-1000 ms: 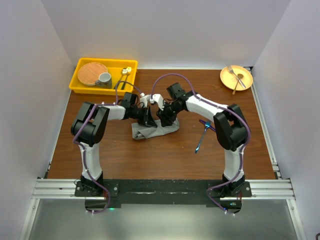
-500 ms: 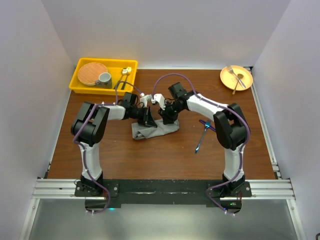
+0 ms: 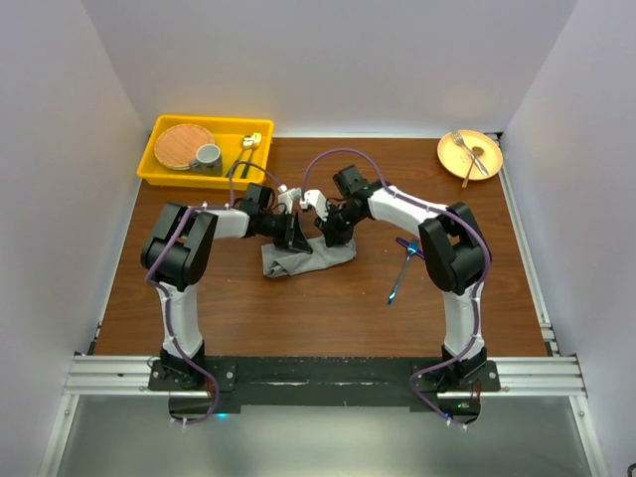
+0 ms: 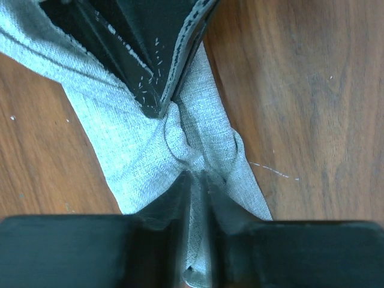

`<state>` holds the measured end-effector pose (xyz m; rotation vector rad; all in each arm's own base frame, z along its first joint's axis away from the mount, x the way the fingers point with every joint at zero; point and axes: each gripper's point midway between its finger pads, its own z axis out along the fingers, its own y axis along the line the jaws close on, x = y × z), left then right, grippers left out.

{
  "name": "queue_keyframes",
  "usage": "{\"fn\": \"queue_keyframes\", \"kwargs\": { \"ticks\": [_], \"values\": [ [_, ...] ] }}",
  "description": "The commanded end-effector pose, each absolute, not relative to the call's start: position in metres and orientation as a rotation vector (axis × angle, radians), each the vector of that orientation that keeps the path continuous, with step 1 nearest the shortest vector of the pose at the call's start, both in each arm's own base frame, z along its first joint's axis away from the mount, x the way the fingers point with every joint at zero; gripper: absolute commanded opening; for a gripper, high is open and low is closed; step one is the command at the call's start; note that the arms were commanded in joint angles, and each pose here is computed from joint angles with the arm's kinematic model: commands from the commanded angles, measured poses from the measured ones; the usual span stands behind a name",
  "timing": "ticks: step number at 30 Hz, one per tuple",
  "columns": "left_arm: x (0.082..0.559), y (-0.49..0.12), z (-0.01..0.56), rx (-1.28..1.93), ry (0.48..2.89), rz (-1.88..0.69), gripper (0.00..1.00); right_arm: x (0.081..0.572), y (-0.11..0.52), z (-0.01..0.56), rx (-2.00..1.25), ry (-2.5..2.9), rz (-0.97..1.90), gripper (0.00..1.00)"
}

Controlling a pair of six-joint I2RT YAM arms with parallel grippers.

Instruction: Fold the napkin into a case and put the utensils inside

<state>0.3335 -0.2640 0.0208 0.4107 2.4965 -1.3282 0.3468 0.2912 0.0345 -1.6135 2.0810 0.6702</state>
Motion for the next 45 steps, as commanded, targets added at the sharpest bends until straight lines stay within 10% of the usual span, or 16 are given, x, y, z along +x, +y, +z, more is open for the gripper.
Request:
{"fn": "queue_keyframes", "kwargs": {
  "ticks": [1,12,15,27,45],
  "values": [
    [0.326,-0.251,-0.013,0.353,2.606,-1.227,0.0,0.356,0.301,0.052,-1.626,2.009,0.688,0.03],
    [0.325,-0.251,-0.015,0.351,2.612,-1.228,0.0,0.371,0.301,0.076,-1.62,1.967,0.661,0.01],
    [0.325,-0.252,-0.014,0.351,2.609,-1.231,0.0,0.364,0.299,0.066,-1.675,1.986,0.695,0.27],
    [0.326,-0.252,-0.014,0.352,2.608,-1.233,0.0,0.355,0.303,0.059,-1.783,1.905,0.726,0.37],
    [0.325,-0.254,-0.015,0.358,2.607,-1.251,0.0,0.357,0.305,0.046,-1.837,1.871,0.684,0.33]
  ]
}}
